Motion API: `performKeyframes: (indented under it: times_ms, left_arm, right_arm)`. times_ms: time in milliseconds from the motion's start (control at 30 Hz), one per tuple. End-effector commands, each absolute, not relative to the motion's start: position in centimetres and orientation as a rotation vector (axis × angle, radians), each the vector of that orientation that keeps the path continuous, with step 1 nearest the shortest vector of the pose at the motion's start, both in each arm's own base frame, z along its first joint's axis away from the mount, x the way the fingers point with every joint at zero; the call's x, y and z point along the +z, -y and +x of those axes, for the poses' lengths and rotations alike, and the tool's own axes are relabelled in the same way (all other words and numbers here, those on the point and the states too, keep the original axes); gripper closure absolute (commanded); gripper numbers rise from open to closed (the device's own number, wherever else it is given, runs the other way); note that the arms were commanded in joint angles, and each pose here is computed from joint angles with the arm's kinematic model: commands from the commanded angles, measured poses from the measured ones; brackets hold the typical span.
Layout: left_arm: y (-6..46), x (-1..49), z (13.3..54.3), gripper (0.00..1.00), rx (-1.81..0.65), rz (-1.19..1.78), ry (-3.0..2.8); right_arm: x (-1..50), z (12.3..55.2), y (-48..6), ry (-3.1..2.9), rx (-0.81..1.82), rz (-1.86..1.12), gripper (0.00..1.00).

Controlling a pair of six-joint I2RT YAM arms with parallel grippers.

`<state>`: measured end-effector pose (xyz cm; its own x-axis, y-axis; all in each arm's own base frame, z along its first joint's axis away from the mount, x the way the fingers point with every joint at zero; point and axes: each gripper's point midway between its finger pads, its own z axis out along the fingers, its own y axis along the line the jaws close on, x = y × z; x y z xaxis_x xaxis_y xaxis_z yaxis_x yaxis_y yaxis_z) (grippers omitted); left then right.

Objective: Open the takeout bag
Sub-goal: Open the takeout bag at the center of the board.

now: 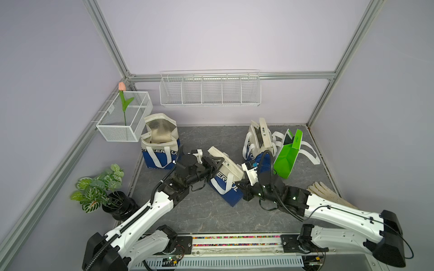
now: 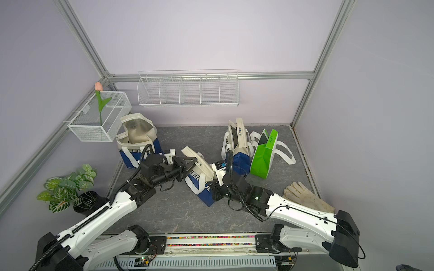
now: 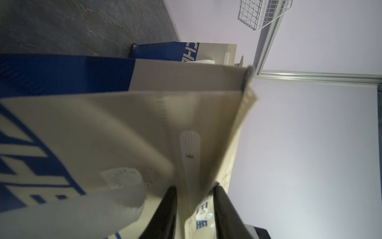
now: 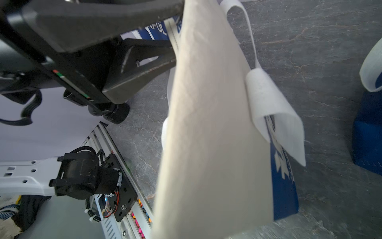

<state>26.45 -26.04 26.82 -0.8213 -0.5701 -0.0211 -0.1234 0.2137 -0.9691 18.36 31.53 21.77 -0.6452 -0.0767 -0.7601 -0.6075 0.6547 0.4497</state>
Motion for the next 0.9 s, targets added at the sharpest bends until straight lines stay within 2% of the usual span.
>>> performKeyframes:
  times_ms: [0,333,533,633,700,867]
  left_arm:
    - [26.5,28.4,26.5,0.61,-1.69,-0.557,-2.062]
    - [28.3,31.4,26.4,0.65,-1.77,-0.43,-1.965]
    - [29.6,30.2,26.2,0.65,-1.759,-0.394,-2.002]
    - [30.3,30.0,25.9,0.71,-1.744,-0.337,-2.002]
    - [30.9,30.3,26.0,0.8,-1.722,-0.253,-1.976]
    - [31.5,30.0,27.3,0.82,-1.681,-0.175,-1.901]
  right_arm:
    - [24.0,17.8,-32.5,-2.078,1.028,-0.537,0.93]
    - [23.7,17.7,-32.3,-2.092,1.021,-0.537,0.93]
    - [24.1,17.8,-31.7,-2.078,1.027,-0.513,0.93]
    - [24.2,17.7,-31.5,-2.075,1.029,-0.512,0.93]
    - [24.1,17.7,-31.5,-2.075,1.026,-0.515,0.93]
    - [23.9,17.9,-31.1,-2.08,1.008,-0.505,0.93]
